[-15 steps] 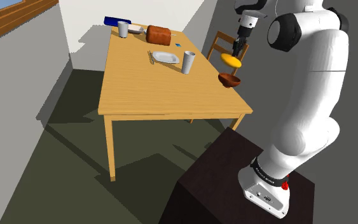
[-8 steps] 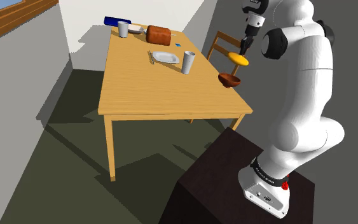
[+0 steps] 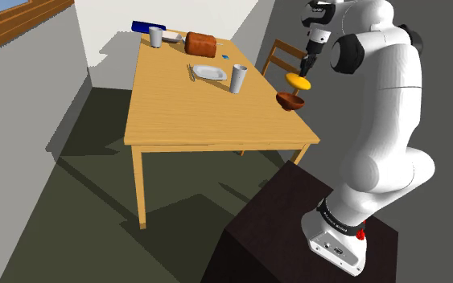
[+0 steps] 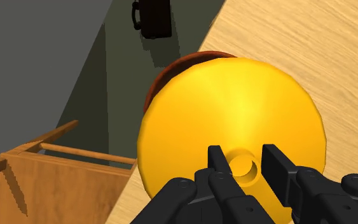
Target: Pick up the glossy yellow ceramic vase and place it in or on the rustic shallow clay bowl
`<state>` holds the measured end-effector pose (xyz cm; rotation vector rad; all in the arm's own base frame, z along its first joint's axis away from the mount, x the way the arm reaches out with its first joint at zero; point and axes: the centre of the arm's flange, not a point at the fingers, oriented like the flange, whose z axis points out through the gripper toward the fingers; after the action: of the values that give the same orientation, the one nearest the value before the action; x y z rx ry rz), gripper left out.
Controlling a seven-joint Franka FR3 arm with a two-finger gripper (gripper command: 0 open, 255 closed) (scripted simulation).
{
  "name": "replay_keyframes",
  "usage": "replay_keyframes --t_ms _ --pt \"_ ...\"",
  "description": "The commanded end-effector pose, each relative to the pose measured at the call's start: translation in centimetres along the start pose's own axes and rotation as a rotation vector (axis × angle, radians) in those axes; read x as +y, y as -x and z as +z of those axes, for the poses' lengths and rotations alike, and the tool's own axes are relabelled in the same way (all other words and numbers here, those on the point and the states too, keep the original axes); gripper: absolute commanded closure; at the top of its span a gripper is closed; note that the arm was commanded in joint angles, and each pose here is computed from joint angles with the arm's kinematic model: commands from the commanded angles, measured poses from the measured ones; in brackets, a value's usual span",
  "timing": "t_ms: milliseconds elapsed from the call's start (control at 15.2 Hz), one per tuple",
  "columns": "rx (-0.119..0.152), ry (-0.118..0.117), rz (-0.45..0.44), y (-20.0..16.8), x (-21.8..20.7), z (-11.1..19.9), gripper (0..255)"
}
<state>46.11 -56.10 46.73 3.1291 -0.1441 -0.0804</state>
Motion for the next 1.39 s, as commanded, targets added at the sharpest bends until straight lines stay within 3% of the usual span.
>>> replay_keyframes --t_ms 0,660,1188,1254,1320 --pt "0.001 0.001 0.0 0.0 0.0 1.1 255" --pt "0.001 0.001 0.0 -0.3 0.0 6.8 255" --pt "0.001 0.001 0.0 -0.3 0.0 6.8 255" --pt "0.001 0.001 0.0 -0.3 0.0 6.8 0" --pt "0.001 0.001 0.0 -0.3 0.0 6.8 0"
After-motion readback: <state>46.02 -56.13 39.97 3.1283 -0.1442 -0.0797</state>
